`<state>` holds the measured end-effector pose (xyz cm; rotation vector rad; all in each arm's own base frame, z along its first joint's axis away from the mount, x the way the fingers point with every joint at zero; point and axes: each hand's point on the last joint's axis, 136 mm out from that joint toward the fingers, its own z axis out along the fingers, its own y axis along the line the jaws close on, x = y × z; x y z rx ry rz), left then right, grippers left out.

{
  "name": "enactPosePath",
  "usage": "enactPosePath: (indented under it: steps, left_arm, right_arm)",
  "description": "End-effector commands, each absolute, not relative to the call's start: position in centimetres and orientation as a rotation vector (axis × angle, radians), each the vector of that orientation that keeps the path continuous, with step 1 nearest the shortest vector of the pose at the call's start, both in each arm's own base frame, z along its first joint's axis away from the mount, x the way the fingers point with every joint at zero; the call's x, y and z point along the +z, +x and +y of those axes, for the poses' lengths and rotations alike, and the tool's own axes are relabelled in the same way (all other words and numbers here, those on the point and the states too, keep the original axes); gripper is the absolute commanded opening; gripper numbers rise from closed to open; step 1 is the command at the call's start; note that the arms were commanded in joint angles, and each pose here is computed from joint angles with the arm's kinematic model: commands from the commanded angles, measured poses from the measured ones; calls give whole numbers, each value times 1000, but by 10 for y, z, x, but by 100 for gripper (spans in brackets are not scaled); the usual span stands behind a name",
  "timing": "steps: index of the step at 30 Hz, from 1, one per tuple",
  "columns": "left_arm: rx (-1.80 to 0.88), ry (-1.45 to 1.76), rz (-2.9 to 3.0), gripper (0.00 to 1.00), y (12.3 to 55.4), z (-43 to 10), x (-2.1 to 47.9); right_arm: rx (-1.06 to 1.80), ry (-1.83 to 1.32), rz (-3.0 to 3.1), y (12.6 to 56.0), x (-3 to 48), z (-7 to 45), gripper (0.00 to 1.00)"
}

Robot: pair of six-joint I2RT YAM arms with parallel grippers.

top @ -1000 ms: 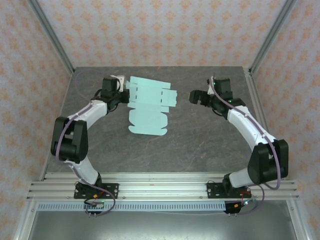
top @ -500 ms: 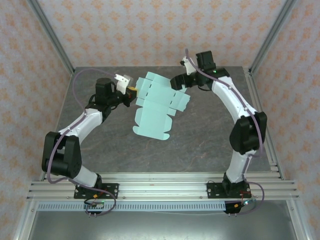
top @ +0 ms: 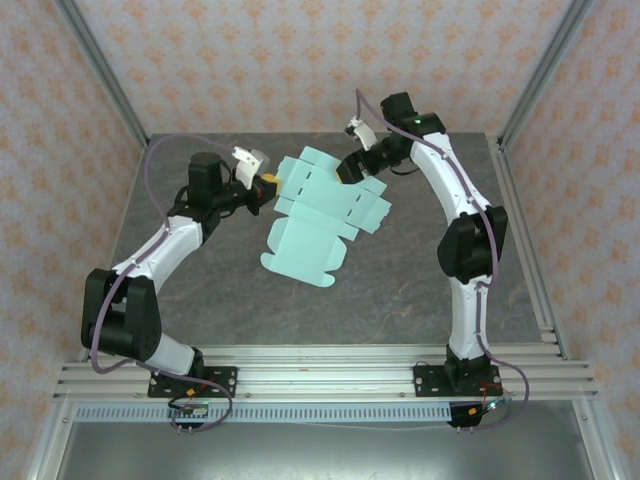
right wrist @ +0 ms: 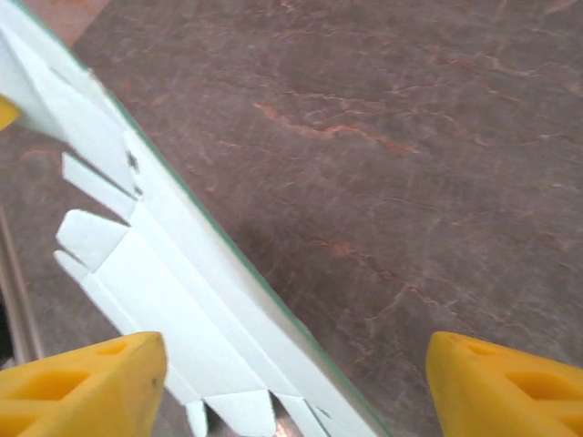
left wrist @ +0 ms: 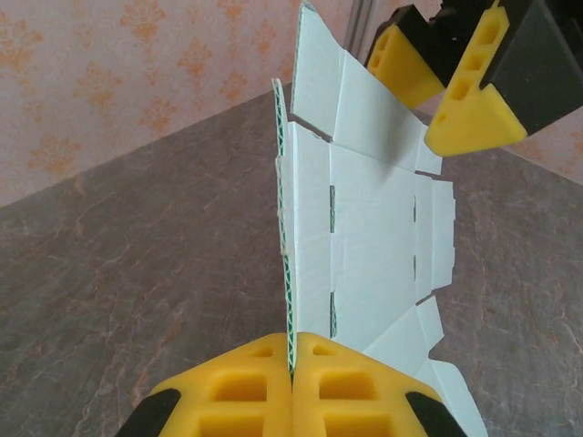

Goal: Fold the paper box

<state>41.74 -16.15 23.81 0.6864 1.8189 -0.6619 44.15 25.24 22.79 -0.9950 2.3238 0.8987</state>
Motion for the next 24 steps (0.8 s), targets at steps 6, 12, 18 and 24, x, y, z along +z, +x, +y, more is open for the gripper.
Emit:
enactPosePath:
  steps: [6,12,18,24]
  left_arm:
    - [-628,653,1781,0,425,-161,255]
    - [-628,598,1788,0,428,-158,251]
    - [-605,537,1848,0,428,-157,230]
    - [-618,440,1893,5,433,-164,204]
  right_arm:
    - [993,-1040,2314,423,223,263,53]
    - [839,-1009,2319,426,222,261,27]
    - [581,-901,2324,437,232,249,20]
    - [350,-847,2391,439,226,245,7]
